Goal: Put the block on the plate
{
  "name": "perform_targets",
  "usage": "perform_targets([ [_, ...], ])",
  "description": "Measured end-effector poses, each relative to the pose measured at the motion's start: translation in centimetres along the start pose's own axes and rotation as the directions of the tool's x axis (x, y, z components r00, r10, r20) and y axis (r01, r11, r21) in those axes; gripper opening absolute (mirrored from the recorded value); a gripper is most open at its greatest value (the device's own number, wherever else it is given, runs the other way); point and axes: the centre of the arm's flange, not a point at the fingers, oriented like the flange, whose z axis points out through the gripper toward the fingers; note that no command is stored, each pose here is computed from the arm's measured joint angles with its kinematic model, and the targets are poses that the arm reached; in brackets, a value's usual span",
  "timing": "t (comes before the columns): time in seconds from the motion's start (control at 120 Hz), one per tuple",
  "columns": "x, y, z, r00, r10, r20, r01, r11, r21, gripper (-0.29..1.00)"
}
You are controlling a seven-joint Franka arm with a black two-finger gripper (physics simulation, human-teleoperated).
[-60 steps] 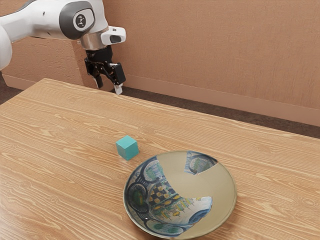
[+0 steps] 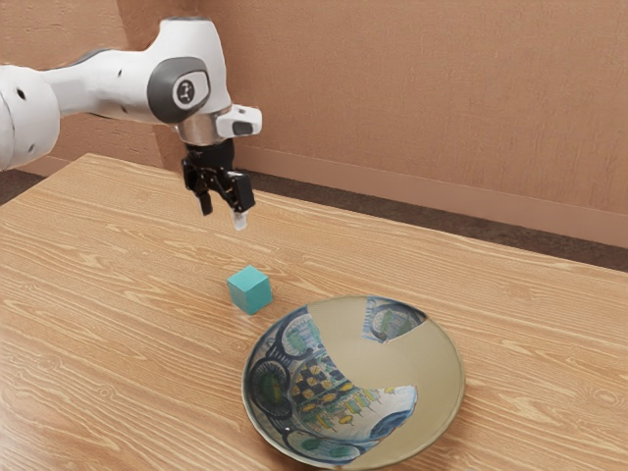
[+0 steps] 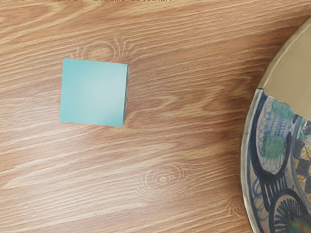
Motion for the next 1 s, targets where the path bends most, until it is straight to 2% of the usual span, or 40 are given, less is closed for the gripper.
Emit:
perform_targets([
  [0.183, 3.0, -2.5, 7.1, 1.0, 0.01, 0.026, -0.011, 1.0, 0.015, 0.7],
  [0.367, 4.3, -3.8, 9.7, 1.0, 0.03, -0.005, -0.03, 0.998, 0.052, 0.7],
  [0.525, 5.1, -4.1, 13.4, 0.999, 0.035, -0.007, -0.034, 0.998, 0.048, 0.7],
  [1.0, 6.8, -4.8, 18.1, 0.999, 0.029, -0.041, -0.026, 0.998, 0.057, 0.7],
])
